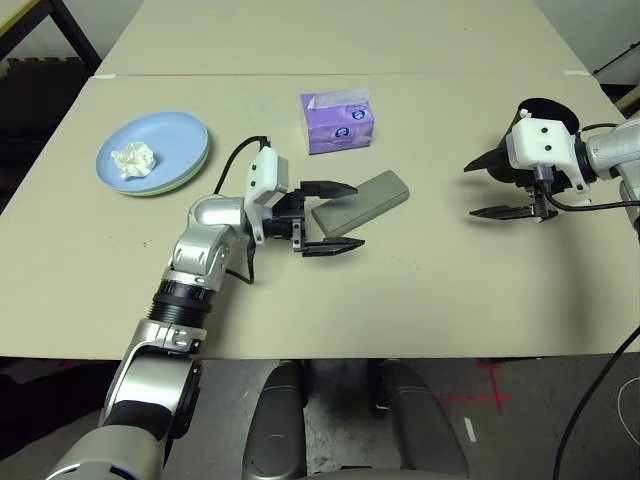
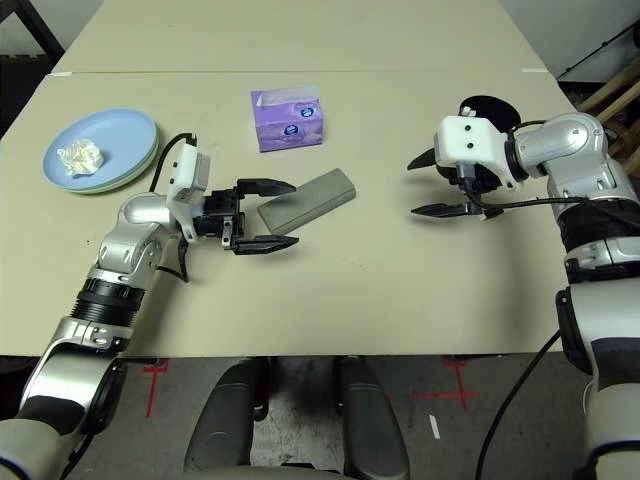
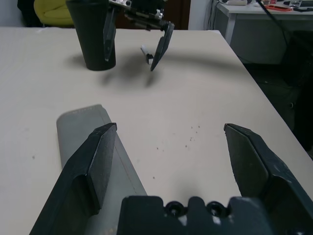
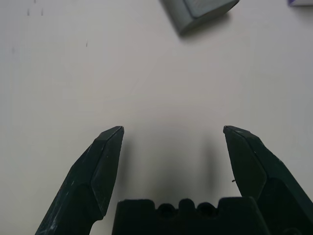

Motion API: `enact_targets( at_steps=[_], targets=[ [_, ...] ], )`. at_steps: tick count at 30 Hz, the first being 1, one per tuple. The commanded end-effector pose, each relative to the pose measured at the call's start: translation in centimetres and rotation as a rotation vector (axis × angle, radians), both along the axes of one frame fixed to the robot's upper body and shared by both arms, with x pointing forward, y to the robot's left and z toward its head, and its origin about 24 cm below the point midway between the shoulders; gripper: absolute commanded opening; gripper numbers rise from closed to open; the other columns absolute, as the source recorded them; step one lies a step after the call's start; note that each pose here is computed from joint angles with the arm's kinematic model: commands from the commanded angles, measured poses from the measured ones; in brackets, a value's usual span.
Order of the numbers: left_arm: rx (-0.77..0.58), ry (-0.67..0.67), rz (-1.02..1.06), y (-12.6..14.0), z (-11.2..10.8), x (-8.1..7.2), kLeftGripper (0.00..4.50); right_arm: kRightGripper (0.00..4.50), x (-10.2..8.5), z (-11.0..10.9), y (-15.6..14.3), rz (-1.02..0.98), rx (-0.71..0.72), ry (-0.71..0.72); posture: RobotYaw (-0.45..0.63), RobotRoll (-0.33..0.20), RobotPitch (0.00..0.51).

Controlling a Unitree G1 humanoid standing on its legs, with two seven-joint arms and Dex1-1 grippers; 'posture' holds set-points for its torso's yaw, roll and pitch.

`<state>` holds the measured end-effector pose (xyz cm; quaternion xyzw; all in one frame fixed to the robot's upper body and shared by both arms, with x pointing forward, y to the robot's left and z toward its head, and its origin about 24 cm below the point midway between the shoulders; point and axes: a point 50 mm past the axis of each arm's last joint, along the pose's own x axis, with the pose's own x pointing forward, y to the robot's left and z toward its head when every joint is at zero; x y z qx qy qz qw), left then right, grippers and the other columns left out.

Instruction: Organize and tidy the items on the table.

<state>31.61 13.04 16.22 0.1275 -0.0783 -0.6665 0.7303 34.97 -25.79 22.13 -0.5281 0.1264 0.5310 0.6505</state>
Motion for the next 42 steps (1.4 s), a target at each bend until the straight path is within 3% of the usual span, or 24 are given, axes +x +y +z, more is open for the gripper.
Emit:
enact_targets(
  at_steps=[1,10,22,42],
  targets=[
    [0.009,-0.014,-0.017,-0.3,-0.2,-0.5,4.5,4.48,-0.5,-0.1,-1.3,-0.001,-0.116,0.004,0.13,0.0,0.268],
    [-0.01,-0.014,0.004,-0.6,-0.1,-0.4,4.5,4.48,-0.8,-0.1,-2.6,0.01,-0.332,0.032,0.13,0.0,0.284],
    [-0.017,0.001,0.043,0.0,-0.1,-0.6,4.5,4.48,-0.8,-0.6,-3.5,-0.013,-0.415,0.017,0.12,0.0,0.305],
    [-0.025,0.001,0.072,0.4,-0.2,-0.4,4.5,4.48,-1.3,0.7,-5.2,-0.075,-0.499,0.004,0.11,0.0,0.303]
  ],
)
